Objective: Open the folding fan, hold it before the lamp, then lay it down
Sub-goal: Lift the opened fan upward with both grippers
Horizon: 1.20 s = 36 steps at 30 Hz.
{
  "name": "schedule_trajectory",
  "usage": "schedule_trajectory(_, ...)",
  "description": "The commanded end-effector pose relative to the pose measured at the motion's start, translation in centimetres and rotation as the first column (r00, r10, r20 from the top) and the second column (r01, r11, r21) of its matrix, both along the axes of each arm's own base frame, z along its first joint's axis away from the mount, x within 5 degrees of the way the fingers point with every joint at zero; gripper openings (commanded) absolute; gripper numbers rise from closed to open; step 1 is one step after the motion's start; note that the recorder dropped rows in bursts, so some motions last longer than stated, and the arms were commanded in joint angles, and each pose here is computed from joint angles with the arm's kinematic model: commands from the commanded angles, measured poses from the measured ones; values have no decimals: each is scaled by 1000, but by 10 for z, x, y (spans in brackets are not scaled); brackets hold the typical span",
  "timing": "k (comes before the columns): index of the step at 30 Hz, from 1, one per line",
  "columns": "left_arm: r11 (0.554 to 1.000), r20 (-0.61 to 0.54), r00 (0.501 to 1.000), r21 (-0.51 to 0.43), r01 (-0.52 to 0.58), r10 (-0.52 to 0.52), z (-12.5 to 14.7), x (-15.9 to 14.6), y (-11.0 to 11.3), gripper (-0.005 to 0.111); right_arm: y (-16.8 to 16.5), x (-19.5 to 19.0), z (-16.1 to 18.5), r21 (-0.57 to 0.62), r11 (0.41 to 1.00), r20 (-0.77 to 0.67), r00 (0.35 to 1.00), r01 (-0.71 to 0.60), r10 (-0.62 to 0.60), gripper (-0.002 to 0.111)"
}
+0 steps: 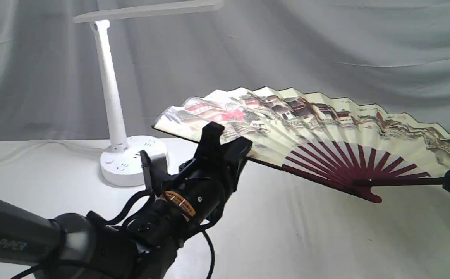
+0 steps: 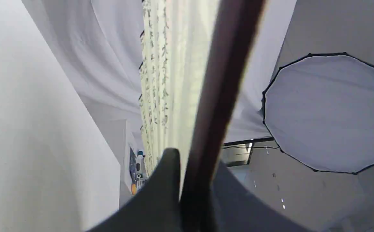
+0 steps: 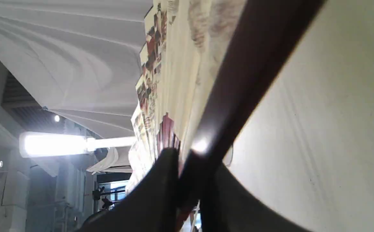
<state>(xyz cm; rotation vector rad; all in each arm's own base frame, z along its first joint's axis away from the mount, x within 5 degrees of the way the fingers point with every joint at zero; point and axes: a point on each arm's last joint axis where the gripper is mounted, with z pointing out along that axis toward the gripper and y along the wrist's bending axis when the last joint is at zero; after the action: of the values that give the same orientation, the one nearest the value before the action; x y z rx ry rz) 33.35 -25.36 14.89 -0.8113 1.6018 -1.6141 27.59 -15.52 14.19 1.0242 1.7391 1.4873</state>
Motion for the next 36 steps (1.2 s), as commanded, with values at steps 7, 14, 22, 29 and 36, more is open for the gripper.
schedule_trajectory(7,919,44,951,-275,-283,306,35,17,40,0,6,7,9,-116,993,17,1000,21,-19,0)
schedule_trajectory(14,893,-26,927,-259,-368,374,23,7,55,0,19,13,20,-138,990,43,999,-20,26,0)
schedule_trajectory(22,879,-74,892,-146,-453,447,13,-20,82,0,46,24,20,-137,984,42,992,-110,117,0)
schedule_trajectory(29,846,-113,850,-96,-525,514,13,-41,104,0,77,34,18,-135,971,21,979,-200,205,0)
schedule_trajectory(36,807,-153,809,-87,-584,568,14,-60,125,0,99,41,21,-150,955,6,965,-257,261,0)
